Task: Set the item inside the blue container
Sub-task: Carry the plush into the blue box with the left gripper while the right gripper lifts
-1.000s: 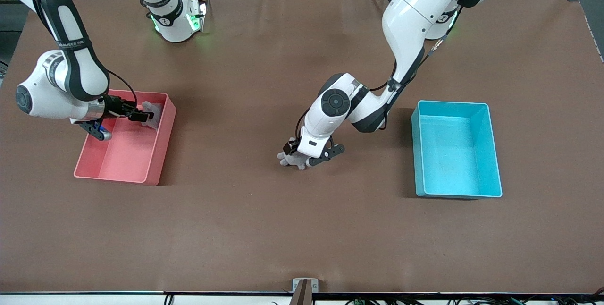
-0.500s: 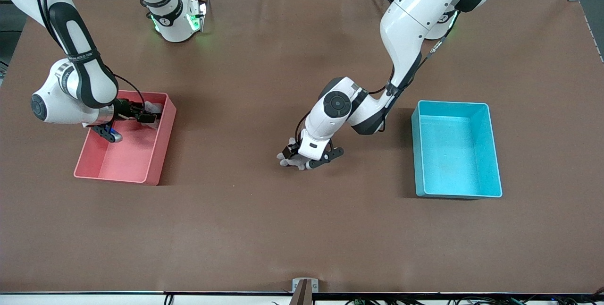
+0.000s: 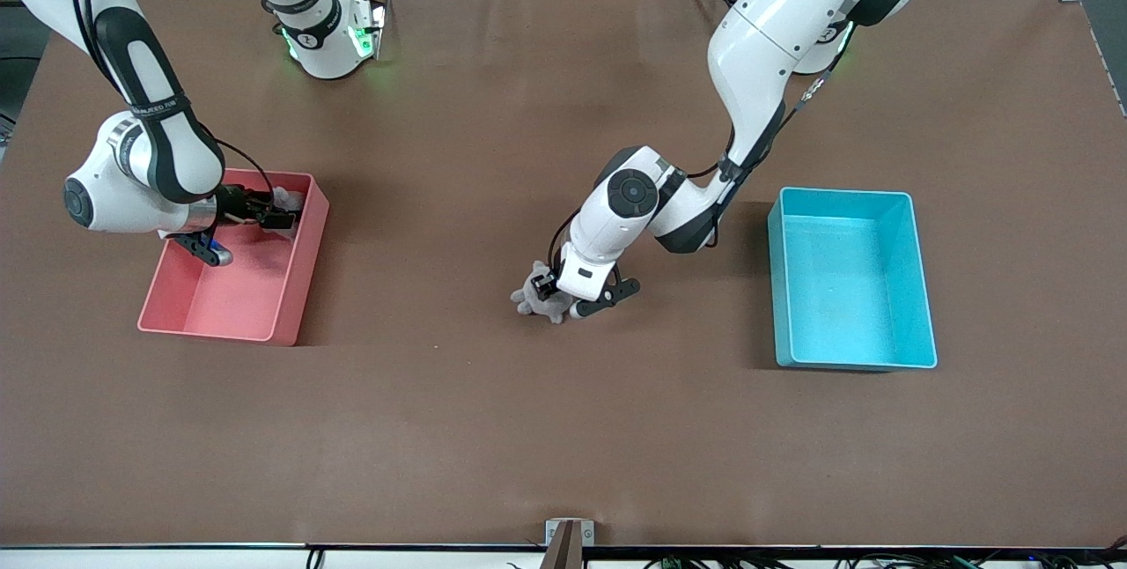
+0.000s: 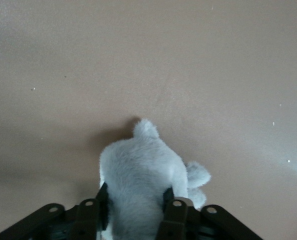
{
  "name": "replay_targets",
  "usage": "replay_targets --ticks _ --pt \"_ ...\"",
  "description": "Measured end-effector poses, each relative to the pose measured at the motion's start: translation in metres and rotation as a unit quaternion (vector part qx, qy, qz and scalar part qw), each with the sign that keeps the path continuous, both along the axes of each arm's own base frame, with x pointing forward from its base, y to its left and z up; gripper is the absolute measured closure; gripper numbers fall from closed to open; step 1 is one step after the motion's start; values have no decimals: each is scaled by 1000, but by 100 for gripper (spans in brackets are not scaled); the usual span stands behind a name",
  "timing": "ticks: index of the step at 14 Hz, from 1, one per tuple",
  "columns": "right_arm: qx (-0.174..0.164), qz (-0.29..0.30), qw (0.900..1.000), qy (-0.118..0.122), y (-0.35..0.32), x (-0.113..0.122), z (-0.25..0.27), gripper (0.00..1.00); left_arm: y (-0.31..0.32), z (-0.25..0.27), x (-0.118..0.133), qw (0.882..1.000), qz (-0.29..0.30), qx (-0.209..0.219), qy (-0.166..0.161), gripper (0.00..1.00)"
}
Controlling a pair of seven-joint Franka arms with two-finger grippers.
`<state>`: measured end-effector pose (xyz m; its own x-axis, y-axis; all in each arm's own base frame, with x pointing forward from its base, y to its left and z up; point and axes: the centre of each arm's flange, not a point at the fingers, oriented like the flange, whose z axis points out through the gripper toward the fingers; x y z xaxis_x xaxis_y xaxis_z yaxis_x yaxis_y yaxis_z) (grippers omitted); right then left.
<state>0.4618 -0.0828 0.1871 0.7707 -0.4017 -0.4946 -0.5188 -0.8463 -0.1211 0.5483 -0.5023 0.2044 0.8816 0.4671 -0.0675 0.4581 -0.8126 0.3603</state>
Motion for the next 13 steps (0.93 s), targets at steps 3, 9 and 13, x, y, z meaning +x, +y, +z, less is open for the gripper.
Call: replay_targets --ticks 3,9,13 --pt "0 0 1000 0 0 1 -1 33 7 17 13 1000 9 -5 -11 77" --pt "1 1 1000 -5 -1 7 5 74 92 131 52 997 12 70 29 80" --pt "16 9 1000 1 0 25 25 83 213 191 65 992 -25 120 42 80"
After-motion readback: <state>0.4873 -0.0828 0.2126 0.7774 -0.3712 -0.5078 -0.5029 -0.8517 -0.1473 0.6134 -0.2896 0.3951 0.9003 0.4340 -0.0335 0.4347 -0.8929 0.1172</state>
